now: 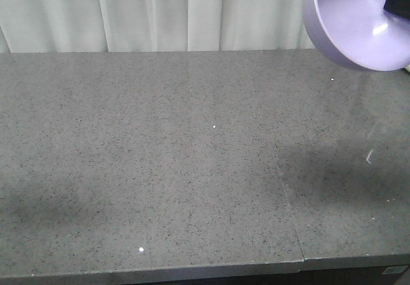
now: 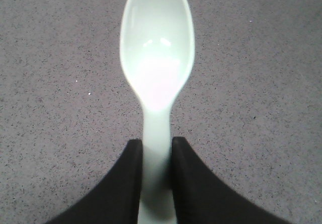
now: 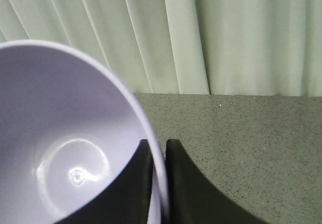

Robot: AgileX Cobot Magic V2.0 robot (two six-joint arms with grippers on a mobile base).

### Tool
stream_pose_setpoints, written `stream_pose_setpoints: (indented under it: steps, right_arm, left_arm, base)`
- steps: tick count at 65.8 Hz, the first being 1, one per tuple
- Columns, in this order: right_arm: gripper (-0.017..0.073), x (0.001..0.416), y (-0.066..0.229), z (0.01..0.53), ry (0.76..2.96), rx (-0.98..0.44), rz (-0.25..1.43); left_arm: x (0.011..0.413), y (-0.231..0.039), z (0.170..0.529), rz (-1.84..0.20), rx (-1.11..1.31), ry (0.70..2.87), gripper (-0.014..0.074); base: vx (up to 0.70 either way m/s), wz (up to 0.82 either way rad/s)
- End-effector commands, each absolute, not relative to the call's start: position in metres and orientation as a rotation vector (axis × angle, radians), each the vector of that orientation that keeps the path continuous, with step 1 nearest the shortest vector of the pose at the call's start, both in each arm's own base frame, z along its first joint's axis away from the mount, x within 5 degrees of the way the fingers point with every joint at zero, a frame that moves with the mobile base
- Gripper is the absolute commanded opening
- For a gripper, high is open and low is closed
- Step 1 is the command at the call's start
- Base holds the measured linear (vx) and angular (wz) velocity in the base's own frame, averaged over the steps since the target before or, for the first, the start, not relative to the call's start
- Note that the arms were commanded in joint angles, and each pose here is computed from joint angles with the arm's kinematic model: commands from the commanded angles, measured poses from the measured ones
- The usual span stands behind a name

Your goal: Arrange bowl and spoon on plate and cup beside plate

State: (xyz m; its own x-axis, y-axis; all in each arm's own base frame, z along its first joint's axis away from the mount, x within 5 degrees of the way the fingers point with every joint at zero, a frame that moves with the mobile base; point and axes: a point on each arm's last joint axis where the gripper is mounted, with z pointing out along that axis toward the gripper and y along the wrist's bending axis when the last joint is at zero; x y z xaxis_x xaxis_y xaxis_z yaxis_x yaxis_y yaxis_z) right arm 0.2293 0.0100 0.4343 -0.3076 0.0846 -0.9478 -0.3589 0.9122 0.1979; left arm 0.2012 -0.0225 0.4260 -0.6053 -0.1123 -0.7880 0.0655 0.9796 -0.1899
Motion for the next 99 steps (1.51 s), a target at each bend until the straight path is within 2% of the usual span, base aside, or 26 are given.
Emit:
stream_pose_setpoints:
  steps: [1, 99]
  right_arm:
    - [-0.001, 0.223, 0.011, 0.4527, 1.748, -0.186, 0.444]
    - [-0.001, 0.223, 0.011, 0.4527, 1.748, -0.187, 0.444]
  left_arm:
    - [0.1969, -0.0239, 0.4417, -0.274, -0.036, 2.105, -0.0006]
    - [0.1968, -0.0239, 0.4415, -0.274, -0.035, 2.108, -0.0006]
  base:
    - [-0.01, -0.05]
    - [-0.01, -0.1]
